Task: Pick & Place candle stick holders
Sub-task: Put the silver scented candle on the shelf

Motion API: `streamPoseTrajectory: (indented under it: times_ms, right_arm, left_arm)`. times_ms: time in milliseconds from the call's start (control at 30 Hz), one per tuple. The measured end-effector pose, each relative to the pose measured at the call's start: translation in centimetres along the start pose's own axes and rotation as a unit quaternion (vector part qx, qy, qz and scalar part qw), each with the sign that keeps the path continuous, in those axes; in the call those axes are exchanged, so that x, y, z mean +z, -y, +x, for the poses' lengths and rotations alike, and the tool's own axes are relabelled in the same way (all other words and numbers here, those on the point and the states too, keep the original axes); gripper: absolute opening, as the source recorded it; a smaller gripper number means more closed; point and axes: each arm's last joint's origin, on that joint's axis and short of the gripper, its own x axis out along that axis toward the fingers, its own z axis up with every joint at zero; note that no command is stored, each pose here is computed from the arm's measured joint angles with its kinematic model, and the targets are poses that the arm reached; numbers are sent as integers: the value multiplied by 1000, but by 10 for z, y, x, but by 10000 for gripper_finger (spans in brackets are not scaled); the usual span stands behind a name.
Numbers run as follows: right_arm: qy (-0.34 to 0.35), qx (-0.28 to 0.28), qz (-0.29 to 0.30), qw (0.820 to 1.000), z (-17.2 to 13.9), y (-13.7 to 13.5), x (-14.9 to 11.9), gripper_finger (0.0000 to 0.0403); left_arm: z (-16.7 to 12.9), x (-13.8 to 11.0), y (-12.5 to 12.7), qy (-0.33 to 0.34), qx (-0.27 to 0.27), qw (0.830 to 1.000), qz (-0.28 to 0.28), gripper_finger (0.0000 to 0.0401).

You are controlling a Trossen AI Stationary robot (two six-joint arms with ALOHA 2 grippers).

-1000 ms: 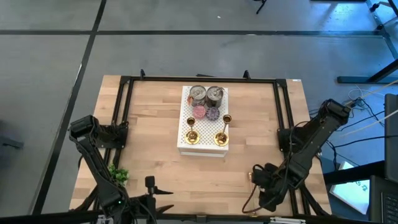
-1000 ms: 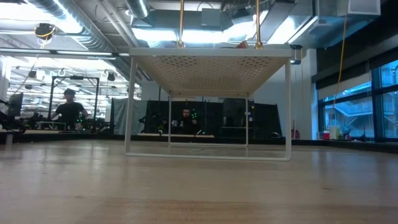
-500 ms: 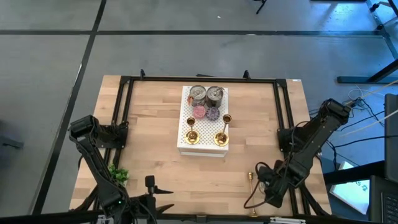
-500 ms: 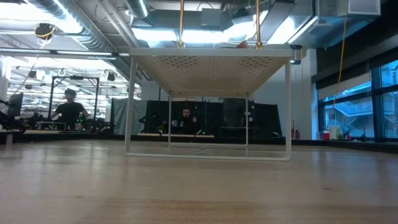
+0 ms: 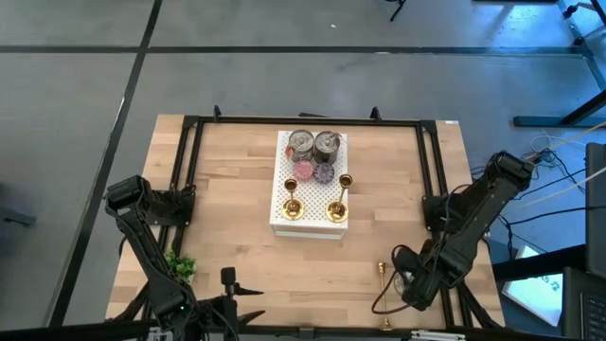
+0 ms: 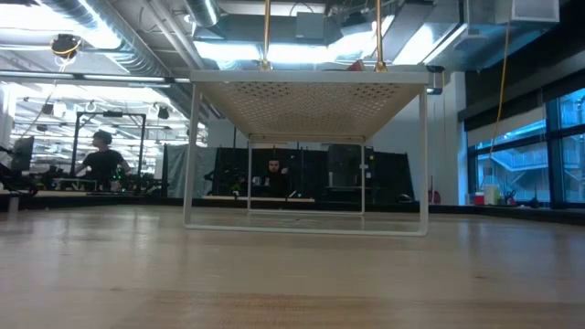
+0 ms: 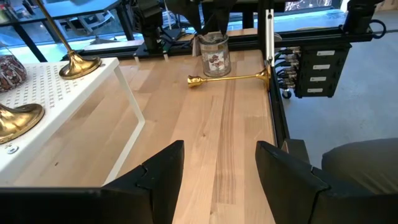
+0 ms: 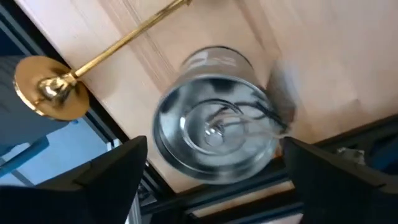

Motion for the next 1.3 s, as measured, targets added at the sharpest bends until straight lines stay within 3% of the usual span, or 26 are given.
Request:
streamPoseTrajectory:
  times_ms: [267,733,1033,1300]
  right_arm:
    - [-16,-39,-6,999,26,-12,-2,395]
    - [-21,-96,-17,995,63,-18,5,397]
    - [12,-85,0,996,82,-12,10,393]
    - [13,-85,53,995,83,-10,10,359]
  left_arm:
    - [0,0,0,0,0,1000,-1,169]
    - [0,0,0,2,2,1000,-5,150]
    - [0,0,0,2,2,1000,-7,146]
    - [0,0,0,2,3,1000,-9,145]
